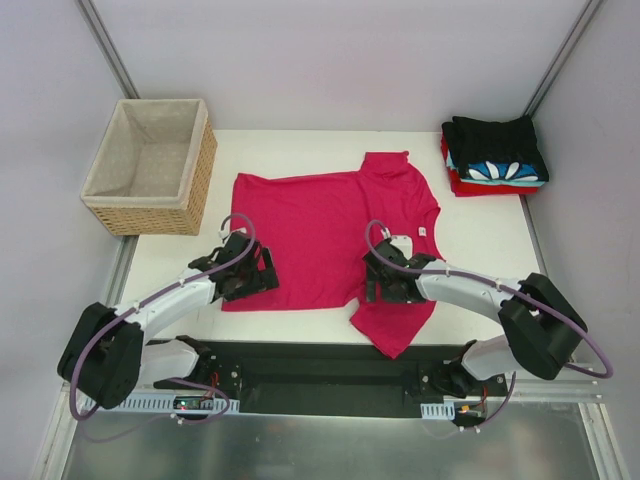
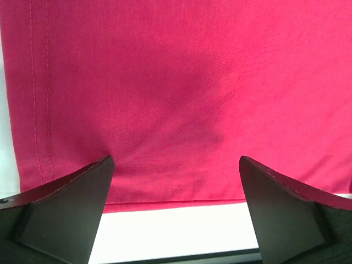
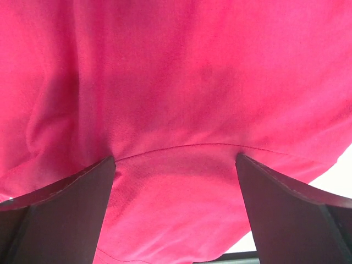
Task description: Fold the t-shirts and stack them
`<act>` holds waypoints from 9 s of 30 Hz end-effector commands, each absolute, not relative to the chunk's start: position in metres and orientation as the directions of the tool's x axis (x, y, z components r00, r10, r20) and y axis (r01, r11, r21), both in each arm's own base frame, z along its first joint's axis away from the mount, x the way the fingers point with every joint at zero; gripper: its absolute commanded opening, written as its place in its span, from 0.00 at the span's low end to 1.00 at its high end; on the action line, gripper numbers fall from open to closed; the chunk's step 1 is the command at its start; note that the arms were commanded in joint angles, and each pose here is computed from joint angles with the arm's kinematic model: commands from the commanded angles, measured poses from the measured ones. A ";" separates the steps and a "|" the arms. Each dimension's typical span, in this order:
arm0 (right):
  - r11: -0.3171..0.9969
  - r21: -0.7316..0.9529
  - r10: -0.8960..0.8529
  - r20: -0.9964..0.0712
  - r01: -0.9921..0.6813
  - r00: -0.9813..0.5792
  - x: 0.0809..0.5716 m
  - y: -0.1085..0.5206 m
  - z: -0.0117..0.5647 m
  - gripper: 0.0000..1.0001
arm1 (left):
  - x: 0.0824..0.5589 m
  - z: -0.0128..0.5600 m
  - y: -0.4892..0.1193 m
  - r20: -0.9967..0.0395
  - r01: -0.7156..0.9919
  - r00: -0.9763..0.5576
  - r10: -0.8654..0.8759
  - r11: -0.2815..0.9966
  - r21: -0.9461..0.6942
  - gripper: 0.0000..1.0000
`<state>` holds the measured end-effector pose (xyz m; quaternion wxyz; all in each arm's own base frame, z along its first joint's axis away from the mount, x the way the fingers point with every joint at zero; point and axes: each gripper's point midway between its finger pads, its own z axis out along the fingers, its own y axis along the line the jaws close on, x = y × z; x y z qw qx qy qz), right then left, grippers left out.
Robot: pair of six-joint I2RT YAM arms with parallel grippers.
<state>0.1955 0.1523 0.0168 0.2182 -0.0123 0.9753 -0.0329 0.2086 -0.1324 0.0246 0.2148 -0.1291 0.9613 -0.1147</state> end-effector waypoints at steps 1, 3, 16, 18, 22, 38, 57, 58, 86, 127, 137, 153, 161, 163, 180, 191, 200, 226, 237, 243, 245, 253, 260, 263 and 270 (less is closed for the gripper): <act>0.979 -0.205 -0.064 -0.281 -0.005 -0.957 0.145 0.118 -0.003 0.97 | 0.152 0.005 -0.111 -0.237 -0.293 -0.912 -0.336 0.935 -0.199 0.99; 0.980 -0.200 -0.059 -0.281 -0.002 -0.958 0.140 0.117 -0.002 0.97 | 0.146 0.006 -0.107 -0.242 -0.309 -0.904 -0.353 0.930 -0.199 0.99; 0.980 -0.200 -0.053 -0.362 0.022 -0.931 0.107 0.109 0.027 0.97 | 0.151 0.043 -0.095 -0.337 -0.333 -0.857 -0.390 0.918 -0.217 0.99; 0.977 -0.209 -0.050 -0.368 0.030 -0.929 0.104 0.102 0.030 0.96 | 0.159 0.051 -0.097 -0.355 -0.319 -0.855 -0.379 0.922 -0.218 0.99; 0.982 -0.183 -0.044 -0.423 0.037 -0.905 0.112 0.104 0.051 0.97 | 0.174 0.068 -0.104 -0.384 -0.281 -0.854 -0.352 0.932 -0.229 0.99; 0.998 0.001 -0.043 -0.768 -0.068 -0.639 0.313 0.185 0.189 0.96 | 0.247 0.163 -0.152 -0.541 -0.085 -0.804 -0.247 0.948 -0.307 0.99; 0.800 0.527 0.224 -0.707 -0.288 -0.671 0.552 0.264 0.161 0.97 | 0.250 0.132 -0.166 -0.496 -0.062 -0.846 -0.198 0.959 -0.276 0.99; 0.798 0.529 0.225 -0.708 -0.291 -0.670 0.555 0.265 0.161 0.96 | 0.252 0.132 -0.167 -0.496 -0.059 -0.846 -0.193 0.960 -0.273 0.99; 0.772 0.614 0.305 -0.587 -0.167 -0.750 0.584 0.244 0.083 0.96 | 0.262 0.121 -0.171 -0.476 -0.066 -0.862 -0.175 0.969 -0.237 0.99; 0.671 0.650 0.399 -0.723 -0.357 -0.564 0.596 0.224 0.218 0.96 | 0.269 0.124 -0.172 -0.484 -0.065 -0.858 -0.174 0.970 -0.234 0.99; 0.811 0.562 0.304 -0.640 -0.160 -0.706 0.514 0.188 0.174 0.96 | 0.325 0.130 -0.145 -0.531 -0.186 -0.805 -0.263 0.963 -0.195 0.99; 0.851 0.517 0.272 -0.583 -0.091 -0.766 0.503 0.170 0.120 0.97 | 0.443 0.090 -0.104 -0.507 -0.278 -0.755 -0.416 0.903 -0.327 0.99; 0.842 0.534 0.280 -0.556 -0.078 -0.783 0.524 0.177 0.100 0.96 | 0.464 0.075 -0.089 -0.484 -0.307 -0.745 -0.459 0.880 -0.362 0.99; 0.841 0.537 0.287 -0.554 -0.072 -0.782 0.528 0.177 0.099 0.96 | 0.468 0.069 -0.083 -0.481 -0.324 -0.740 -0.471 0.876 -0.358 0.99; 0.858 0.498 0.375 -0.441 0.126 -0.816 0.535 0.141 0.043 0.96 | 0.489 0.037 -0.070 -0.391 -0.416 -0.720 -0.573 0.808 -0.417 0.99; 0.846 0.506 0.415 -0.431 0.166 -0.801 0.568 0.131 0.043 0.96 | 0.546 0.038 -0.077 -0.379 -0.364 -0.722 -0.579 0.783 -0.504 0.99; 0.833 0.509 0.469 -0.443 0.216 -0.764 0.585 0.111 0.039 0.96 | 0.597 0.052 -0.096 -0.394 -0.258 -0.725 -0.565 0.753 -0.605 0.99; 0.888 0.429 0.295 -0.809 -0.167 -0.509 0.495 0.109 0.293 0.96 | 0.483 0.323 -0.180 -0.711 0.326 -0.565 -0.418 0.679 -0.658 0.99; 0.934 0.333 0.182 -0.757 -0.132 -0.628 0.266 0.117 0.224 0.97 | 0.284 0.238 -0.133 -0.614 0.066 -0.691 -0.382 0.813 -0.579 0.99; 0.964 0.246 0.110 -0.708 -0.097 -0.698 0.190 0.101 0.159 0.98 | 0.210 0.166 -0.107 -0.528 -0.060 -0.764 -0.371 0.855 -0.515 0.99; 0.974 0.213 0.086 -0.661 -0.076 -0.745 0.168 0.095 0.130 0.99 | 0.196 0.153 -0.101 -0.510 -0.088 -0.778 -0.367 0.867 -0.490 0.99; 0.979 0.185 0.061 -0.649 -0.080 -0.758 0.146 0.103 0.119 0.99 | 0.187 0.117 -0.082 -0.402 -0.304 -0.795 -0.455 0.871 -0.385 0.99; 0.979 0.173 0.033 -0.649 -0.106 -0.760 0.133 0.113 0.113 0.99 | 0.192 0.094 -0.059 -0.403 -0.447 -0.751 -0.523 0.852 -0.273 0.99; 0.981 0.166 0.028 -0.646 -0.104 -0.763 0.128 0.113 0.108 0.99 | 0.197 0.084 -0.056 -0.392 -0.478 -0.749 -0.534 0.846 -0.237 0.99; 0.976 0.180 0.029 -0.658 -0.119 -0.752 0.124 0.112 0.112 0.99 | 0.209 0.047 -0.054 -0.351 -0.552 -0.736 -0.579 0.813 -0.184 0.98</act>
